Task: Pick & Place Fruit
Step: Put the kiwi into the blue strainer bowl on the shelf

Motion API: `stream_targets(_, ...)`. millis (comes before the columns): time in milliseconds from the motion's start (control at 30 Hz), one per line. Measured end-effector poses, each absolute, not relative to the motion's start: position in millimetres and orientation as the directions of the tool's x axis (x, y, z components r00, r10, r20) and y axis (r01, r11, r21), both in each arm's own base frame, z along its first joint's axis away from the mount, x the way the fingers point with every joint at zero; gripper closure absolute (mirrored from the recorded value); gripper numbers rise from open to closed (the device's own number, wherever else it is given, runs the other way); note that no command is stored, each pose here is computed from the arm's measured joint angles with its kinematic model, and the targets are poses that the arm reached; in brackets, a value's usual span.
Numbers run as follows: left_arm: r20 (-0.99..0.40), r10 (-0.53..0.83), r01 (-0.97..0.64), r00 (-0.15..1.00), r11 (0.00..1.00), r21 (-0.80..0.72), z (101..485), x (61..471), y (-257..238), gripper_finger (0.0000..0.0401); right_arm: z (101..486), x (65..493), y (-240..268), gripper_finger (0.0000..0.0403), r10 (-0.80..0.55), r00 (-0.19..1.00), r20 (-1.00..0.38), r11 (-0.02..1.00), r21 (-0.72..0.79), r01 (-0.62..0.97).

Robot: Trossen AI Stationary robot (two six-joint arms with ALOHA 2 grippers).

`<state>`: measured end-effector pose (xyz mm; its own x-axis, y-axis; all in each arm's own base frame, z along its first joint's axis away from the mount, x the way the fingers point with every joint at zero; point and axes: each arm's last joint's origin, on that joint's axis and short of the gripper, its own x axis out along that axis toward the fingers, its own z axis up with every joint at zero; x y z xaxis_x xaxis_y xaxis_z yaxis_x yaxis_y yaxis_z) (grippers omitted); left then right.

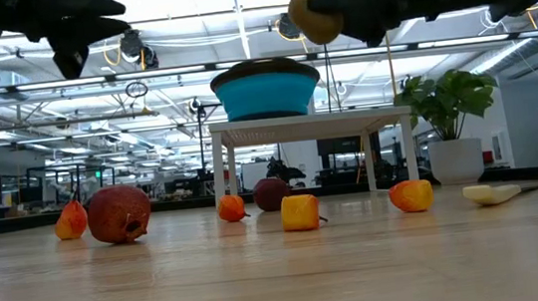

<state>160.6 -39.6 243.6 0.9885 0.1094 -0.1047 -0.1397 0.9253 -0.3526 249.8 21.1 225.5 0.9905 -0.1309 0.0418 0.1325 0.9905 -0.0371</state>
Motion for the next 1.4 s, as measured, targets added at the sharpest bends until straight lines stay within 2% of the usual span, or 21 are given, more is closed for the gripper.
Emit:
stream_targets(233, -0.049, 0.142, -0.149, 0.989, 0.895, -0.421, 238.7, 184.1, -46.3, 0.0202, 219.8, 249.3, 26.4, 0.02, -0.109, 0.994, -0.017, 0.983, -0.152, 0.106)
stream_targets(433, -0.073, 0.143, -0.161, 0.987, 0.905, -0.395, 244.8, 210.0, -54.7, 0.0163, 215.1, 249.2, 26.4, 0.02, -0.107, 0.992, -0.065, 0.967, -0.239, 0.089)
stream_targets(567, -0.099, 0.15, -0.175, 0.984, 0.93, -0.324, 257.6, 233.9, -62.3, 0.0156, 211.2, 249.0, 26.3, 0.02, -0.108, 0.988, -0.107, 0.963, -0.258, 0.078)
stream_targets(900, -0.278, 0.28, -0.346, 0.919, 0.91, -0.227, 276.8, 289.8, -71.3, 0.0155, 217.8, 259.0, 25.5, 0.02, -0.192, 0.911, -0.366, 0.917, -0.398, 0.033)
stream_targets(1233, -0.391, 0.308, -0.418, 0.867, 0.877, -0.236, 280.8, 335.7, -71.5, 0.0153, 232.6, 264.7, 28.4, 0.02, -0.186, 0.919, -0.348, 0.864, -0.503, -0.016)
stream_targets(1400, -0.411, 0.321, -0.445, 0.854, 0.859, -0.253, 276.1, 351.9, -70.2, 0.0132, 234.4, 264.0, 36.1, 0.02, -0.206, 0.919, -0.337, 0.823, -0.568, -0.024)
